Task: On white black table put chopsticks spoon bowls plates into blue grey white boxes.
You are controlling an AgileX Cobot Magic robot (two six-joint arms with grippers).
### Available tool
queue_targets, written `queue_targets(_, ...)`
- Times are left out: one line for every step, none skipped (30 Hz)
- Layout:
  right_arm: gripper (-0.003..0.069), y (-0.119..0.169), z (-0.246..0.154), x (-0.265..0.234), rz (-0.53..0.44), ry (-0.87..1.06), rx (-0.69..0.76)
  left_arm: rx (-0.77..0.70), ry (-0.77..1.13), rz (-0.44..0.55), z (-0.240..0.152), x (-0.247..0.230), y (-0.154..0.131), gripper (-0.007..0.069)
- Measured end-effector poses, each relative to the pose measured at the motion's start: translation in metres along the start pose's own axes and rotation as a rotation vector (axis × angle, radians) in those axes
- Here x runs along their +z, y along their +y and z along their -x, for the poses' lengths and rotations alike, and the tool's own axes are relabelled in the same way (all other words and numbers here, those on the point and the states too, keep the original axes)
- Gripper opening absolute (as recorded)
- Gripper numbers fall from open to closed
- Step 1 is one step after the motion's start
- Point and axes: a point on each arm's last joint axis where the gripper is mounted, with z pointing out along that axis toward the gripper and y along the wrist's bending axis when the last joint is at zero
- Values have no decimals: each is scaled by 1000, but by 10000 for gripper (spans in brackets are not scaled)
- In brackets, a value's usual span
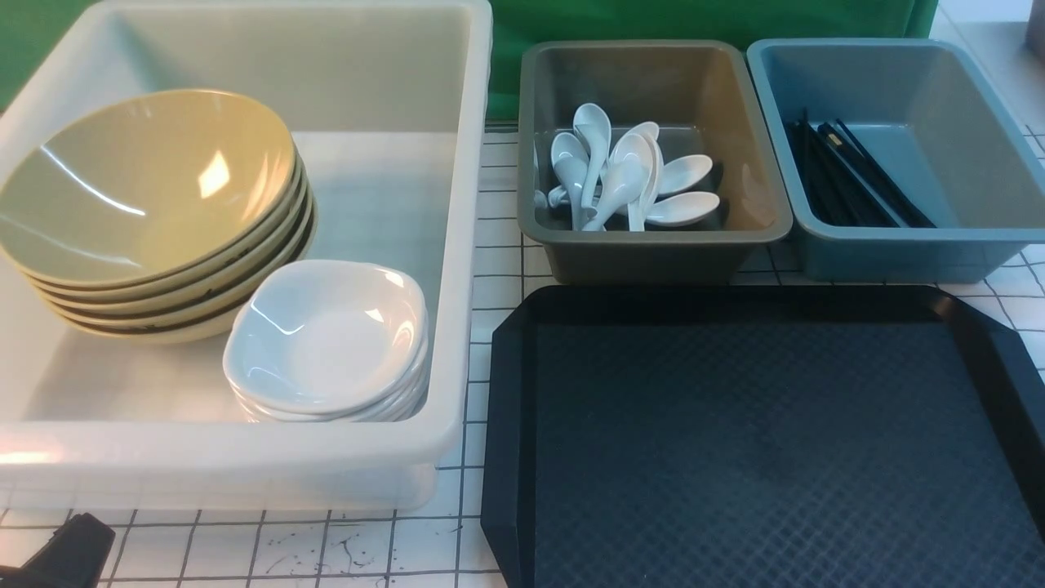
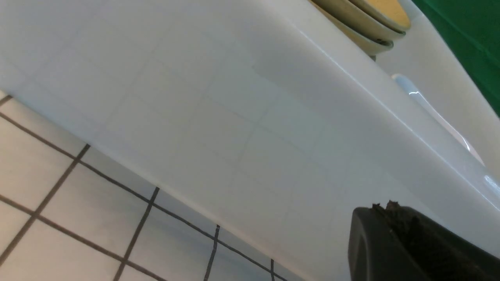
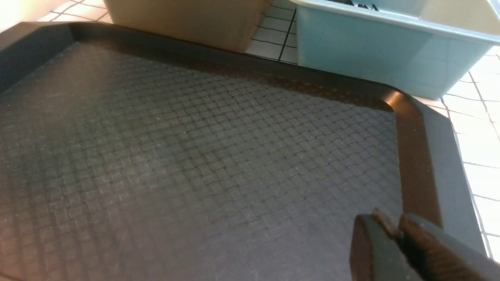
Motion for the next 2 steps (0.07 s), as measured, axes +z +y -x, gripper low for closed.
queue_targets(99, 0, 0, 0, 0, 0, 0, 0, 0, 0, 0, 0, 0, -1)
queue_targets(99, 0, 0, 0, 0, 0, 0, 0, 0, 0, 0, 0, 0, -1)
